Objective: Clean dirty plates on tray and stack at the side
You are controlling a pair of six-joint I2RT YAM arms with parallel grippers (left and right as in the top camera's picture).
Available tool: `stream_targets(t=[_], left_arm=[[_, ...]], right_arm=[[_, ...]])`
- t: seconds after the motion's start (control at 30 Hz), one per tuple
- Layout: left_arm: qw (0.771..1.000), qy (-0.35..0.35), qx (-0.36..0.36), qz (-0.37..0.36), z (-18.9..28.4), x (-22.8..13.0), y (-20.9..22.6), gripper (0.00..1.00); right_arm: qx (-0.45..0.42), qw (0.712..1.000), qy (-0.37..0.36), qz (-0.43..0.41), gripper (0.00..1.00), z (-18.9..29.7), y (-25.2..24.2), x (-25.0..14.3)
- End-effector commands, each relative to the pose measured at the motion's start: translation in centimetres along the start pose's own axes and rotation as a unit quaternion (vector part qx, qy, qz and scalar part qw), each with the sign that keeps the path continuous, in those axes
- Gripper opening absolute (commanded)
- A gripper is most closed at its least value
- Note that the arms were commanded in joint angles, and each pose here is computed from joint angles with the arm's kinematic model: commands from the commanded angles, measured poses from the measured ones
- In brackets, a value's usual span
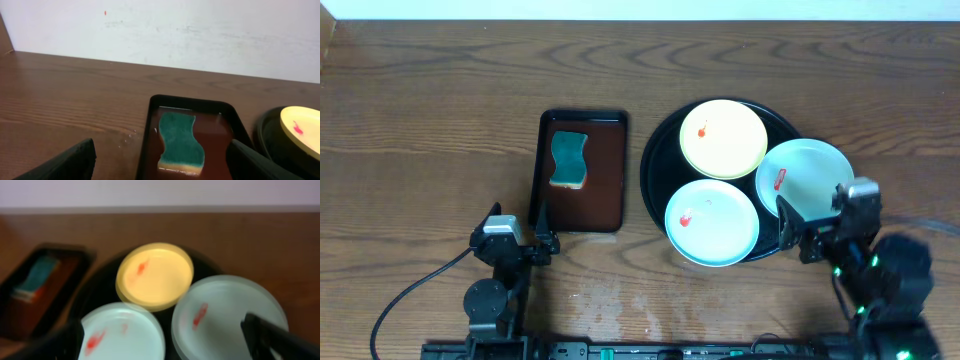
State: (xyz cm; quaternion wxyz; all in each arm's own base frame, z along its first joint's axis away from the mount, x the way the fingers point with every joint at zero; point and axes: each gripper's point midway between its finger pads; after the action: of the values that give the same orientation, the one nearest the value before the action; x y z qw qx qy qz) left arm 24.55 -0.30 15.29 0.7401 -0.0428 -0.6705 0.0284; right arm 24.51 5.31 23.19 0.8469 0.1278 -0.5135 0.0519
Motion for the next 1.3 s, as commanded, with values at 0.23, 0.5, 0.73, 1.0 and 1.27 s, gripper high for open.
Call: stream_targets(t=[0.23, 0.5, 0.73, 1.0, 1.27], left_arm=[[0.988, 0.023, -0.033, 0.152, 0.8, 2.2, -1.5, 0.84], [0.972, 0.176, -0.073, 0.138, 0.3, 7.3, -4.5, 0.84], [0.892, 0.429, -0.050, 0.135, -1.5, 11.5, -5.5, 0.84], [0.874, 0.464, -0.043, 0.140, -9.0, 13.3, -5.4, 0.84], [0.852, 0.508, -0.001, 0.129, -10.9, 9.5, -3.7, 0.72]], right_arm=[[0.037, 0.983, 0.180, -0.029, 0.99, -0.9, 2.0, 5.2], [0.035, 0.975, 0.215, -0.050, 0.71, -3.0, 1.7, 5.2], [0.016, 0.957, 0.280, -0.074, 0.69, -6.0, 0.8, 6.4], [0.004, 0.941, 0.330, -0.079, 0.72, -11.9, -0.8, 5.5], [-0.038, 0.921, 0.382, -0.071, 0.75, -14.9, -3.2, 1.7]])
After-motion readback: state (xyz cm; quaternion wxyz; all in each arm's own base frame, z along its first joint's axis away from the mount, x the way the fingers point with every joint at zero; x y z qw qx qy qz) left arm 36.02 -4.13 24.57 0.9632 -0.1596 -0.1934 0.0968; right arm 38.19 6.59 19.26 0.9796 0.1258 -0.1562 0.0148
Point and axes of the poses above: each gripper's point midway between its finger pads, its own z axis back along the fingers, its own y axis along the line the jaws close on, x = y × z, and after that the axes turned 1 degree about -z, right-handed
